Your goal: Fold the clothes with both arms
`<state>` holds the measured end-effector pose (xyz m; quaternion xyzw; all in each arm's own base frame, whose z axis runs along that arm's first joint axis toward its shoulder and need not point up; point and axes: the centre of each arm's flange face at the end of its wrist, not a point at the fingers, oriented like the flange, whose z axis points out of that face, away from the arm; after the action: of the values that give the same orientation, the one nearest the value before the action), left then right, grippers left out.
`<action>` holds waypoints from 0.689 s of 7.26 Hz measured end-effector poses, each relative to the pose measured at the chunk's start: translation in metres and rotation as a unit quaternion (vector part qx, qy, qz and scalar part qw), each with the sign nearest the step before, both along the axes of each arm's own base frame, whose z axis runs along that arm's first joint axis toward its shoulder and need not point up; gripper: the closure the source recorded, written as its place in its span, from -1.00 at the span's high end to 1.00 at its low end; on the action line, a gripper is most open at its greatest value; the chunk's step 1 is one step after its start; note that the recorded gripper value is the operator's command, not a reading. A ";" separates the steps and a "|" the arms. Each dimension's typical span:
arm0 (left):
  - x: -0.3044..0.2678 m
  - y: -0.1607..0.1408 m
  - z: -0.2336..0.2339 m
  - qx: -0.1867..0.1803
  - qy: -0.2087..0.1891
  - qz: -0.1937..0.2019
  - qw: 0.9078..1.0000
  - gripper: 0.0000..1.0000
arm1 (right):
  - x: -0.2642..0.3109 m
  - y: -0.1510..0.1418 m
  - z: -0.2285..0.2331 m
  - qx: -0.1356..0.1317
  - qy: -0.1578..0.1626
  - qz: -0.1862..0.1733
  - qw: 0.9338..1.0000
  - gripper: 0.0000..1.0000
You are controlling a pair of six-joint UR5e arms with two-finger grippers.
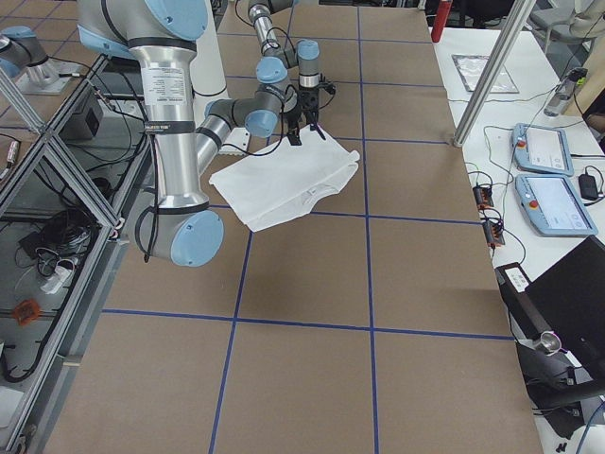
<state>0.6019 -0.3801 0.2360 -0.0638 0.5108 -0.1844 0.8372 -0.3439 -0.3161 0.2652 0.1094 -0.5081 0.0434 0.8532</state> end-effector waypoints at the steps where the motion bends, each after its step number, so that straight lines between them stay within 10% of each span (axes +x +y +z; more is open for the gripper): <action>1: -0.002 -0.002 -0.004 0.003 0.005 -0.001 1.000 -1.00 | -0.002 -0.002 0.003 -0.002 0.003 0.001 1.000 1.00; 5: -0.055 -0.076 0.001 0.036 -0.005 -0.042 0.998 -1.00 | -0.013 -0.008 0.018 -0.010 0.020 0.005 1.000 1.00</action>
<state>0.5467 -0.4564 0.2366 -0.0105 0.5151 -0.2014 0.8331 -0.3567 -0.3245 0.2833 0.1038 -0.4903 0.0506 0.8639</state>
